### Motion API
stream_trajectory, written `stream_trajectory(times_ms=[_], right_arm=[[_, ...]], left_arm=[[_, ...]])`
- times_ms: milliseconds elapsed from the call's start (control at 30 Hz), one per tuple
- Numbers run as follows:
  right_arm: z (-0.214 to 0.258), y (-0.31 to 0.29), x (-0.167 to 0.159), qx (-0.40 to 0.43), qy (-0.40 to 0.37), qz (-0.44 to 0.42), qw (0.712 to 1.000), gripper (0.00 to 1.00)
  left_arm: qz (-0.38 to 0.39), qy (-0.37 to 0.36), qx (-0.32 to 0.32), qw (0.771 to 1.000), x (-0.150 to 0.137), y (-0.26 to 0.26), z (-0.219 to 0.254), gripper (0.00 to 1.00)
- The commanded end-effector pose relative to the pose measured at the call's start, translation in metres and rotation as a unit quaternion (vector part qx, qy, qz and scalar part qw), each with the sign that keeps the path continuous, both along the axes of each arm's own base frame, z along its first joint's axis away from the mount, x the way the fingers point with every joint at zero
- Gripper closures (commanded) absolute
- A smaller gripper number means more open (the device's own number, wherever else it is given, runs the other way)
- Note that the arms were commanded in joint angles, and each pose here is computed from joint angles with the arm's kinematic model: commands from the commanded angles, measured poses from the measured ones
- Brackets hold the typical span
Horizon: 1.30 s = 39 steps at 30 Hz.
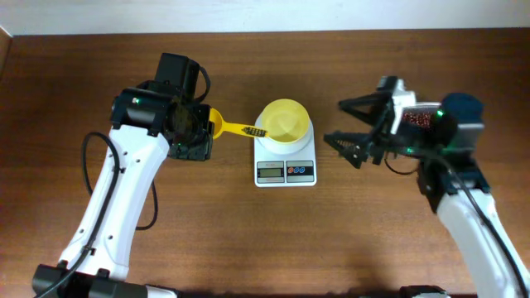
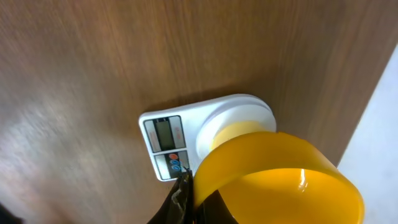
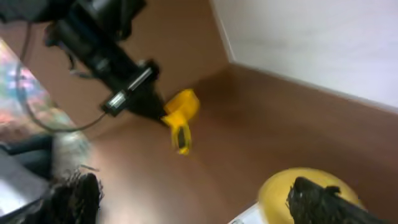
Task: Scoop item into bowl and weigh 50g on scale
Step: 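Grasp the scoop's cup rim with the right gripper above the bowl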
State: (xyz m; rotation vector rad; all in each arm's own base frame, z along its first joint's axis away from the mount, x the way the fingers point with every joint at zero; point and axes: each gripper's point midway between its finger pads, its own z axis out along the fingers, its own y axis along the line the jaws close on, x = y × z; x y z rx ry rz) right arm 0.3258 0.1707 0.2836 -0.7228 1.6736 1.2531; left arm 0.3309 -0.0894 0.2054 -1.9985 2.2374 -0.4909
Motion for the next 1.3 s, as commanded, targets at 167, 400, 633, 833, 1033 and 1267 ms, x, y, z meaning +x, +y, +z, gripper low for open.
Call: stream_trajectory(times_ms=[167,400,633,833,1033,1267], right_arm=[[-0.043,0.024,0.034,0.102,0.345,-0.012,0.933,0.01],[-0.049,0.055,0.036,0.092,0.343,-0.039,0.934,0.01],[-0.044,0.058,0.036,0.097,0.334,-0.034,0.937,0.01],[-0.044,0.058,0.036,0.096,0.332,-0.033,0.938,0.00],[-0.044,0.058,0.035,0.089,0.312,-0.031,0.946,0.22],[-0.045,0.056,0.040,0.084,0.290,-0.045,0.952,0.28]], left_arm=[[0.027,-0.030,-0.013,0.999,0.023,-0.005,0.002,1.00],[-0.001,-0.014,-0.032,0.999,0.034,-0.040,-0.019,1.00],[-0.012,-0.042,-0.053,0.998,0.040,-0.069,-0.012,1.00],[-0.051,-0.073,-0.075,0.993,0.036,-0.116,-0.003,1.00],[-0.057,-0.071,-0.080,0.993,0.031,-0.127,-0.002,1.00],[-0.019,-0.055,-0.092,0.994,0.029,-0.126,-0.004,1.00]])
